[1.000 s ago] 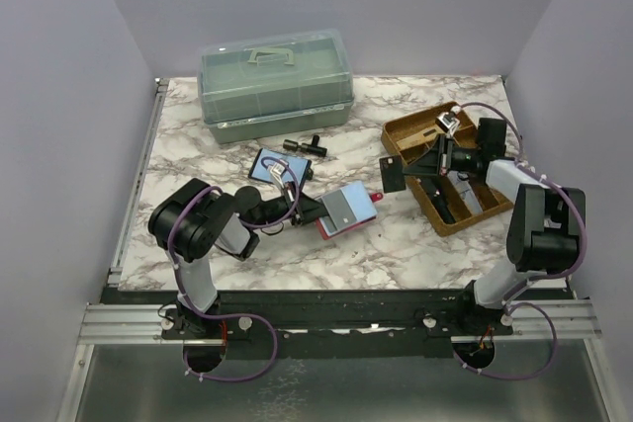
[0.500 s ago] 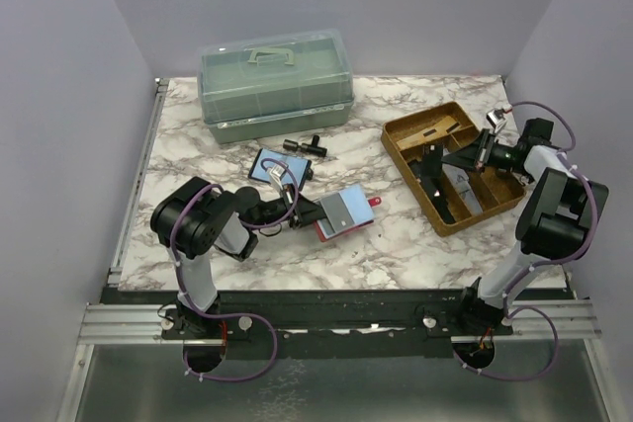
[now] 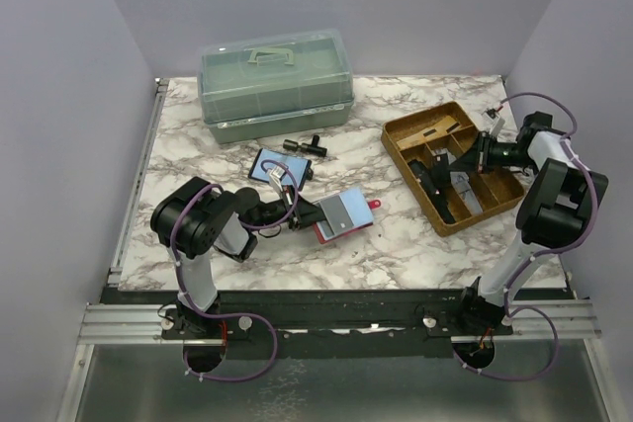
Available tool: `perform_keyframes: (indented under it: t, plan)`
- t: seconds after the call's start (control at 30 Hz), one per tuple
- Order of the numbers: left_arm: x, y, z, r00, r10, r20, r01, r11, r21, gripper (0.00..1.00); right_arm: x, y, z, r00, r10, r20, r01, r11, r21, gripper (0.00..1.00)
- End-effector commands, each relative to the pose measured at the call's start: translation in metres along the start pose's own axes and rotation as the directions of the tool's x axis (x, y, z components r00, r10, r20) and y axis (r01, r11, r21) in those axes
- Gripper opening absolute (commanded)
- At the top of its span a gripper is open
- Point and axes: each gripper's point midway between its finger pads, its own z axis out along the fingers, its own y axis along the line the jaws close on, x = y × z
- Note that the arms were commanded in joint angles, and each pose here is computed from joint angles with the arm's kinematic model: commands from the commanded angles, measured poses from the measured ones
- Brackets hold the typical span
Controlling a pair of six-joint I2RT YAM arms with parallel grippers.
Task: Take the credit cards out of the card holder
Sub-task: Place the credit card in the storage box, then remove the credit card from the card holder.
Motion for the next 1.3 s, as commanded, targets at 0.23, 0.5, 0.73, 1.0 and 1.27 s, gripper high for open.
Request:
perform_keyframes:
  t: [0.23, 0.5, 0.73, 1.0, 1.27]
  plan:
    - [-0.006, -0.027, 0.002, 0.992, 0.124, 0.009, -0.124, 0.985, 0.122, 0.0, 0.034, -0.004, 0.009, 0.971, -0.116, -0.209, 0.137, 0.987, 0.087, 0.13]
    - [-0.008, -0.023, 0.005, 0.995, 0.101, 0.011, -0.101, 0.988, 0.116, 0.0, -0.01, -0.002, -0.014, 0.965, -0.211, -0.159, 0.245, 0.938, 0.245, 0.39]
    - [-0.012, -0.013, 0.009, 0.999, 0.033, 0.027, -0.035, 0.996, 0.078, 0.0, 0.004, 0.105, 0.026, 0.901, -0.426, -0.086, 0.411, 0.9, -0.147, 0.53]
    - [-0.023, 0.006, 0.022, 0.994, -0.091, 0.068, 0.096, 0.993, -0.075, 0.0, 0.068, 0.209, 0.125, 0.704, -0.701, -0.117, 0.641, 0.697, -0.321, 0.8]
    - [-0.033, 0.024, 0.024, 0.982, -0.118, 0.145, 0.159, 0.936, -0.313, 0.0, 0.088, 0.224, 0.177, 0.662, -0.687, -0.298, 0.651, 0.725, -0.224, 0.85]
